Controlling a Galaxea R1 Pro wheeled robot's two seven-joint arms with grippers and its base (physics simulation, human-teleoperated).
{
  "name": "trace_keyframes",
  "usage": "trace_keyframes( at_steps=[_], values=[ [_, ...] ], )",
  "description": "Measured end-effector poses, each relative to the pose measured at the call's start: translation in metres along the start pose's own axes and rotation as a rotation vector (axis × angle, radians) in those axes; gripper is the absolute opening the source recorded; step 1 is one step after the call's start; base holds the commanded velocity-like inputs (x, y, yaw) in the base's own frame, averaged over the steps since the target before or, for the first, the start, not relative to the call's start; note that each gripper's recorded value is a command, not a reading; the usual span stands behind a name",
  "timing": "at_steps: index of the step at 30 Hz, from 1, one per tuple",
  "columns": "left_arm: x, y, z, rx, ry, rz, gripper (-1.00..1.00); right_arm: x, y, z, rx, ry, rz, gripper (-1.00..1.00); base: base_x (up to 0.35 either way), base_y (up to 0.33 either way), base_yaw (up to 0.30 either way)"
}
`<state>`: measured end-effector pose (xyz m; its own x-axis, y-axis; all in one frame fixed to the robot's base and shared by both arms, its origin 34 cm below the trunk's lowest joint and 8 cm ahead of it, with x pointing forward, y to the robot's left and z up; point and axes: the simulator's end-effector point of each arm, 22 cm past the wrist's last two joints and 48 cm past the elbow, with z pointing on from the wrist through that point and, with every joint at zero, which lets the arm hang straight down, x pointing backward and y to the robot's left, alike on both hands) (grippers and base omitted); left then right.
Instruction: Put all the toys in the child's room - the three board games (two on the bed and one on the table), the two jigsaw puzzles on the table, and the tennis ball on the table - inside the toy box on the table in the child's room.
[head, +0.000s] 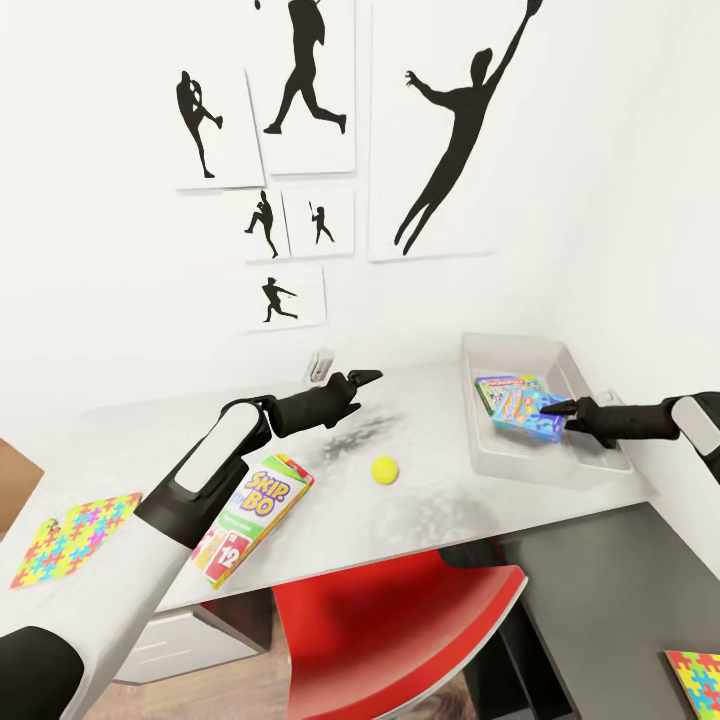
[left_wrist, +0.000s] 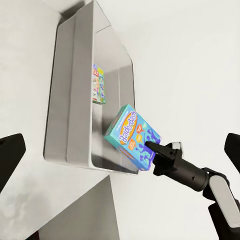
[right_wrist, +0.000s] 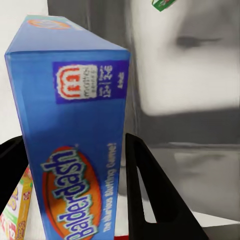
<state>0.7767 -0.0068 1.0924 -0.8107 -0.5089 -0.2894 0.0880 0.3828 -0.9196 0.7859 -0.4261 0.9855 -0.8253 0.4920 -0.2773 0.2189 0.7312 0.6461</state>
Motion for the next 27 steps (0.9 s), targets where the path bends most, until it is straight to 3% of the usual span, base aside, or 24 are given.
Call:
trace_keyframes(
  at_steps=[27],
  values=[
    [0.002, 0.010, 0.004, -0.007, 0.008, -0.011, 1.00, -0.003, -0.003, 0.006, 0.007, 0.004, -0.001, -1.00, 0.000, 0.000, 0.000]
  ],
)
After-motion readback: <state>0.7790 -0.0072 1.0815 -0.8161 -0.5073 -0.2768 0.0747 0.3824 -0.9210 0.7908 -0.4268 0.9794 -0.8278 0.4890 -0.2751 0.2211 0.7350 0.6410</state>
